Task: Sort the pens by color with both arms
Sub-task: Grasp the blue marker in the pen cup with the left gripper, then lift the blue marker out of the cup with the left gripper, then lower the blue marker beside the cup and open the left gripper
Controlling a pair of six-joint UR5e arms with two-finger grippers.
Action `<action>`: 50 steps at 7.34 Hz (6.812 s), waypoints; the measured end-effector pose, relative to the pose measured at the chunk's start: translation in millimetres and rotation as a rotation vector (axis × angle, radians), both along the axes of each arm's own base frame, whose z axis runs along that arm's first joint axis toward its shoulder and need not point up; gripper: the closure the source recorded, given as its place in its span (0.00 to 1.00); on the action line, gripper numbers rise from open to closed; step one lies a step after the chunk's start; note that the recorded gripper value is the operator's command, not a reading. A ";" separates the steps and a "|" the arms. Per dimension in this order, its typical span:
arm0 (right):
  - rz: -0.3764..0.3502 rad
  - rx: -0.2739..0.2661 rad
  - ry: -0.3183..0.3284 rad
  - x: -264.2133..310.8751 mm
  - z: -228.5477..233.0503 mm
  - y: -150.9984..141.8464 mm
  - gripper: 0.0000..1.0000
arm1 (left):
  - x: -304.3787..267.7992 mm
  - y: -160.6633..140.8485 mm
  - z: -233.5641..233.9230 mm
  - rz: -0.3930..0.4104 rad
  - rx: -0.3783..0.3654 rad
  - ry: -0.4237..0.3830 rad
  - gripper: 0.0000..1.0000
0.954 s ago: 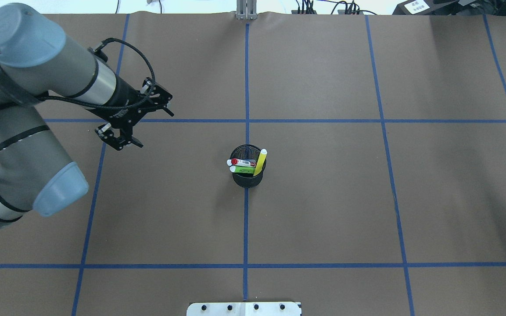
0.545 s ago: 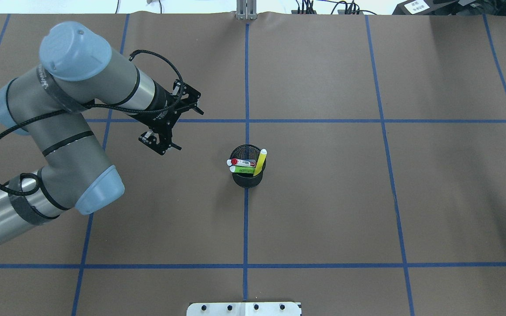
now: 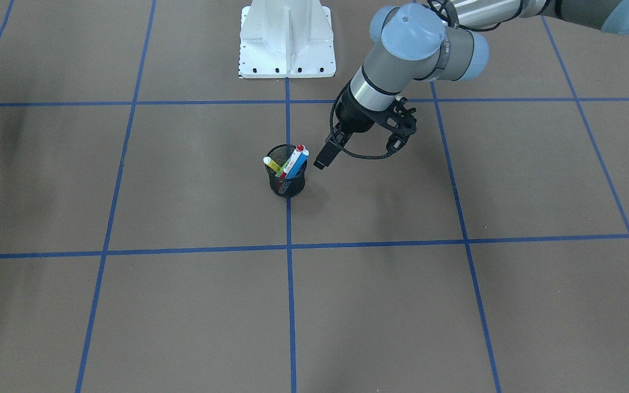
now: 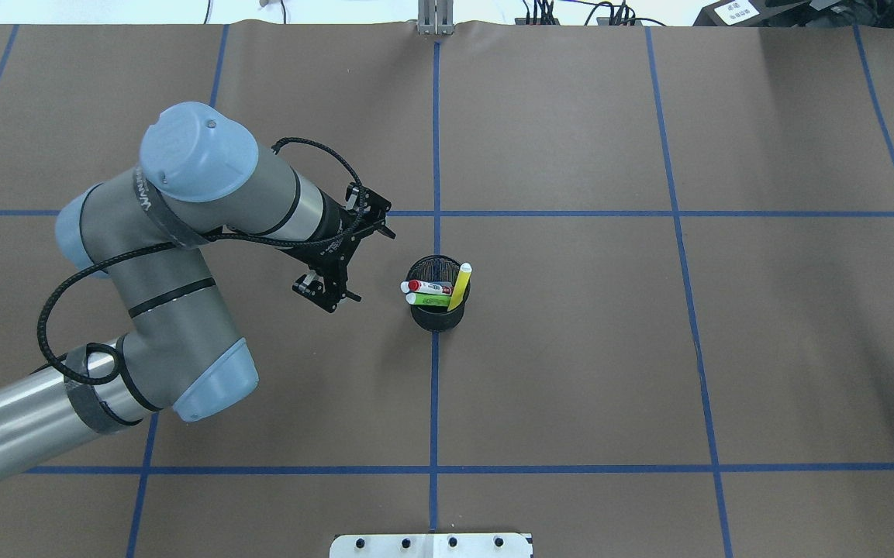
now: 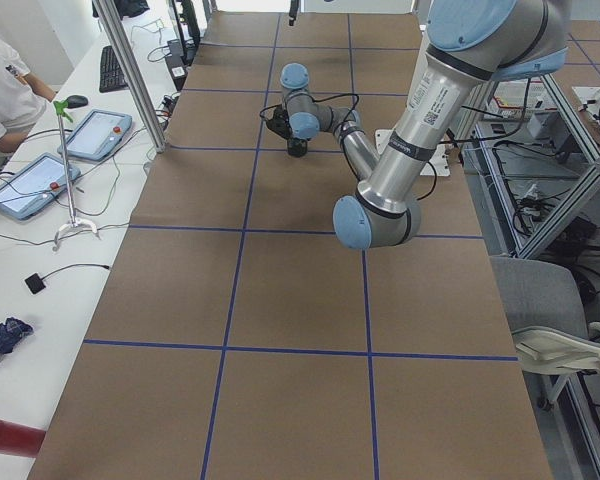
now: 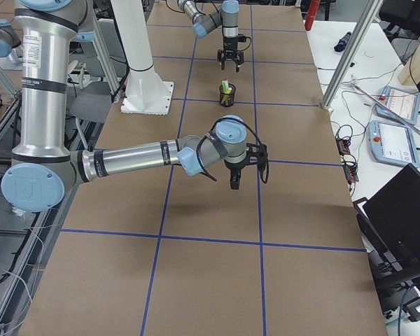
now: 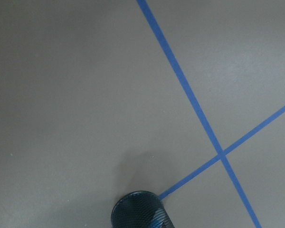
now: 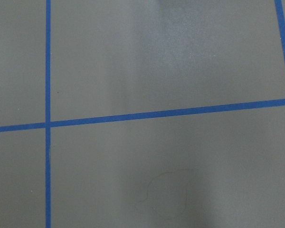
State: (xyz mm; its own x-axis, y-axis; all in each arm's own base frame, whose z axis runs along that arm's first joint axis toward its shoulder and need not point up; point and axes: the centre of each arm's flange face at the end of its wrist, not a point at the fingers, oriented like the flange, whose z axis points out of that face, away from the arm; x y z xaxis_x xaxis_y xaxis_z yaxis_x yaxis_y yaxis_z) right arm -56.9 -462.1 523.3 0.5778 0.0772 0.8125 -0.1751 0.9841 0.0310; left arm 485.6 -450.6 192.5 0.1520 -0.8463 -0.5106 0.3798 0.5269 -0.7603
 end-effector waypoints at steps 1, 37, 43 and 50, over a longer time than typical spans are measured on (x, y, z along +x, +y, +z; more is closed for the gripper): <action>0.000 -0.001 0.001 0.2 0.7 0.8 0.01 | 10.8 -1.7 -3.3 0.002 -0.005 -0.004 0.01; 0.022 -0.012 0.035 2.5 11.2 1.7 0.01 | 105.9 -110.7 -134.1 -0.480 0.168 -0.149 1.00; 0.020 -0.014 0.031 2.2 11.2 1.9 0.01 | 146.0 -93.2 -126.6 -0.442 0.149 -0.163 1.00; 0.020 -0.013 0.031 2.1 10.6 1.5 0.01 | 166.0 -81.2 -122.0 -0.459 0.220 -0.172 0.22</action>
State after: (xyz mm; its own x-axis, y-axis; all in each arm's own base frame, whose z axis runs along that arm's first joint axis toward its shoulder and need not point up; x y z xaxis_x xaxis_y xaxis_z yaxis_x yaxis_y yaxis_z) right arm -54.8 -460.6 533.9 0.6007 0.0991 0.7933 -0.1938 0.9808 0.0242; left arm 651.5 -531.8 70.5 -0.1109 -0.7212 -0.6838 0.7180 0.4176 -0.5569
